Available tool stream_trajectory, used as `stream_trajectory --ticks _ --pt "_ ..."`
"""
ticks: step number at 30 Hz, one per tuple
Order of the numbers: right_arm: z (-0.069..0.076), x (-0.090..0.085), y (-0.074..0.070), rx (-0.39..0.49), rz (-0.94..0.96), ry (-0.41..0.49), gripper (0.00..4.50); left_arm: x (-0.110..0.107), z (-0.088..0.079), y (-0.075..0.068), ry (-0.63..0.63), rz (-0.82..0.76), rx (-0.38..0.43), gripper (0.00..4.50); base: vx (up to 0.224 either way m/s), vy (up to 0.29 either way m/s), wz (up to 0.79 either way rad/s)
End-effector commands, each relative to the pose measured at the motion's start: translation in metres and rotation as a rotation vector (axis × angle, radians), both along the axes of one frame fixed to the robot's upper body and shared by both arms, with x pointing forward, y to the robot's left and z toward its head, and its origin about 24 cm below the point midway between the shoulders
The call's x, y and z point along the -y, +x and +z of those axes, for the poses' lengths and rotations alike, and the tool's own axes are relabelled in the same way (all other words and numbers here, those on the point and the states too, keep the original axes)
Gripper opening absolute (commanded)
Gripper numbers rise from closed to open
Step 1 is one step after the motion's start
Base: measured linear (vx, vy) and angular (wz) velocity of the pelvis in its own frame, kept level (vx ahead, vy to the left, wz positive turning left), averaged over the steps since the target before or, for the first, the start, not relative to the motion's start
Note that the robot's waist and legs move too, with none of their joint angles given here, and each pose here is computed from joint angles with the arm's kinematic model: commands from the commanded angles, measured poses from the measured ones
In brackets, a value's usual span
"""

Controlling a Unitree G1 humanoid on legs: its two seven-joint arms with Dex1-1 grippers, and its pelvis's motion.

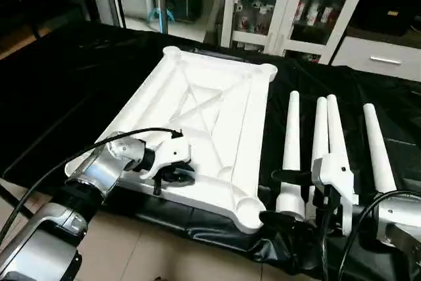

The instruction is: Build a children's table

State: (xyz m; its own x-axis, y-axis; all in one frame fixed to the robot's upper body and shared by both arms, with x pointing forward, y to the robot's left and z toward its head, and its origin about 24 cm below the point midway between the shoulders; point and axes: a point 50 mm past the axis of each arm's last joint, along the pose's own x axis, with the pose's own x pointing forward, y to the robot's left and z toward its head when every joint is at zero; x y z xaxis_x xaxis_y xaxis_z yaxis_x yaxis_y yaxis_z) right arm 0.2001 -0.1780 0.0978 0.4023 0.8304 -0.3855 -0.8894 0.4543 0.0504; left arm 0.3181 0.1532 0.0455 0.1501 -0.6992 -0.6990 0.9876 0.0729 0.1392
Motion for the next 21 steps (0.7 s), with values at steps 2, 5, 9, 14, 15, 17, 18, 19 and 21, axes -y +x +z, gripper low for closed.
stream_trajectory --ticks 2,5,9,14,15,17,18,19,21 --pt "0.005 -0.001 0.002 0.03 -0.015 0.004 4.5 -0.013 -0.01 0.001 0.039 0.097 0.0 0.69 0.0 0.0 0.0" --pt "0.005 0.001 0.007 0.05 -0.055 -0.001 4.5 -0.025 -0.011 0.003 0.052 0.169 0.035 0.52 0.0 0.0 0.0" --pt "0.003 0.002 0.017 0.08 -0.099 -0.018 4.5 -0.042 -0.006 0.01 0.088 0.263 0.105 0.45 0.0 0.0 0.0" --pt "-0.002 -0.001 0.024 0.087 -0.115 -0.028 4.5 -0.053 -0.002 0.013 0.11 0.283 0.162 0.29 0.0 0.0 0.0" --pt "-0.002 -0.001 0.023 0.084 -0.118 -0.024 4.5 -0.053 0.0 0.013 0.109 0.279 0.167 0.28 0.0 0.0 0.0" --pt "-0.002 -0.002 0.024 0.081 -0.121 -0.016 4.5 -0.053 0.001 0.013 0.099 0.279 0.167 0.21 0.0 0.0 0.0" --pt "-0.003 -0.003 0.024 0.081 -0.124 -0.016 4.5 -0.055 0.001 0.013 0.105 0.274 0.173 0.21 0.0 0.0 0.0" --pt "-0.003 -0.003 0.025 0.082 -0.126 -0.017 4.5 -0.056 0.001 0.013 0.112 0.27 0.179 0.15 0.0 0.0 0.0" --pt "-0.004 -0.005 0.024 0.079 -0.13 -0.013 4.5 -0.056 0.002 0.01 0.097 0.231 0.183 0.08 0.0 0.0 0.0"
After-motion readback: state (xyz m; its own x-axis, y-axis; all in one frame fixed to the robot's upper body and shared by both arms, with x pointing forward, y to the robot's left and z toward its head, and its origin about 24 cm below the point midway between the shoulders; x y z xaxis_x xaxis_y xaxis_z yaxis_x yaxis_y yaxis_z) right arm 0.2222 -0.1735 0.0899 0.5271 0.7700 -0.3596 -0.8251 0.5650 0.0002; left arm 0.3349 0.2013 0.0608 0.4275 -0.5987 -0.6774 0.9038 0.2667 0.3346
